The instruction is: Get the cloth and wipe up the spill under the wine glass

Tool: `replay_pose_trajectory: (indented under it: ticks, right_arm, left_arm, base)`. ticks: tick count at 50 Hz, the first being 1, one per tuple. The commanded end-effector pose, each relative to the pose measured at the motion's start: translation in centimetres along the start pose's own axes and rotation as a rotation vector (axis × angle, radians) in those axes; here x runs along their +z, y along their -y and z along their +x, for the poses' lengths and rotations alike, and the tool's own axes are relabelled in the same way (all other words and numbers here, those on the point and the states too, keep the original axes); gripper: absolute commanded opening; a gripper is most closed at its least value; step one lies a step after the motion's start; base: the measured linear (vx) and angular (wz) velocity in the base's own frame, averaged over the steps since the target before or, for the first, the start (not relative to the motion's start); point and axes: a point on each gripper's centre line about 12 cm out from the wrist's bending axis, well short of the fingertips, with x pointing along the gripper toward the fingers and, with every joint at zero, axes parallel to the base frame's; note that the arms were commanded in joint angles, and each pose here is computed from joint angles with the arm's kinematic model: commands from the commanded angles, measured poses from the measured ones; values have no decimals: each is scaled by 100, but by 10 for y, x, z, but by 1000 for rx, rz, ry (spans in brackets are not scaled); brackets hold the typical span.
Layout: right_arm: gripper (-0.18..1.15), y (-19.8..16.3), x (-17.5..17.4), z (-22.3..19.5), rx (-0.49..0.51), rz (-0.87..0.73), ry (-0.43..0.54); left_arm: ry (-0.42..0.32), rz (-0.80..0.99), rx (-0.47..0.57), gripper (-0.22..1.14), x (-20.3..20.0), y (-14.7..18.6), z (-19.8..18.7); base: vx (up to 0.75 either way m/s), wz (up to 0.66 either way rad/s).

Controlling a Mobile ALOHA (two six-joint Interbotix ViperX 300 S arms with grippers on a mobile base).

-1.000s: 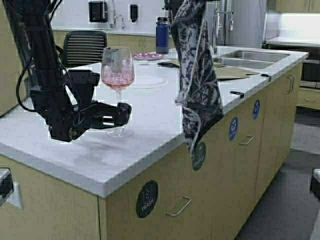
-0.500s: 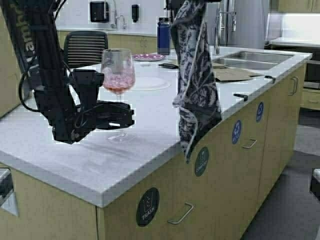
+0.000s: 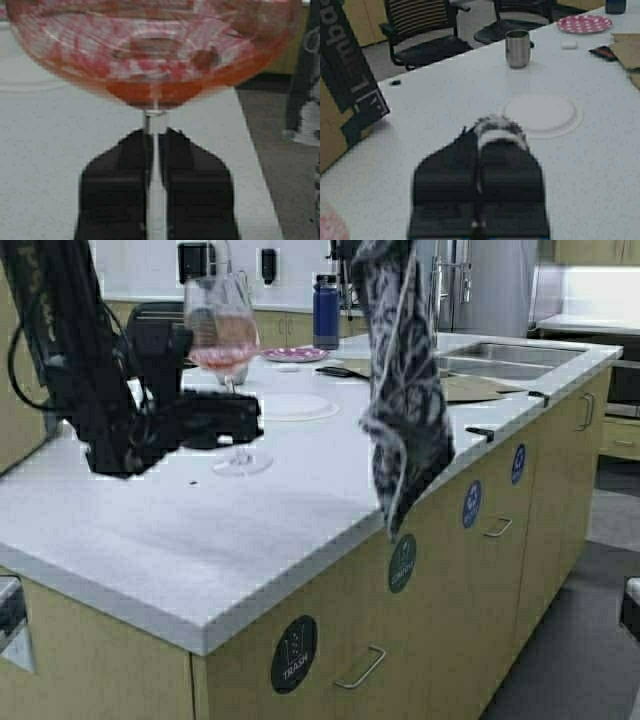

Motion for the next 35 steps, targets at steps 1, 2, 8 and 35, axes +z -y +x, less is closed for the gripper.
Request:
replay_pose_trajectory:
  ticks: [1, 2, 8, 35]
  right_arm:
    - [7, -1, 31, 30, 3, -5, 78]
    - [7, -1, 31, 35, 4, -6, 81]
    - [7, -1, 27, 63, 11, -13, 85]
    - [7, -65, -135, 116, 139, 28, -120]
  left_arm:
    - [75, 12, -19, 11, 48, 7, -7]
    - [81, 13, -21, 11, 53, 8, -9]
    - [99, 21, -20, 11, 85, 11, -19]
    - [78, -21, -32, 10, 219, 35, -40]
  base:
    - [0, 0]
    - [0, 0]
    - [1, 2]
    - [1, 1]
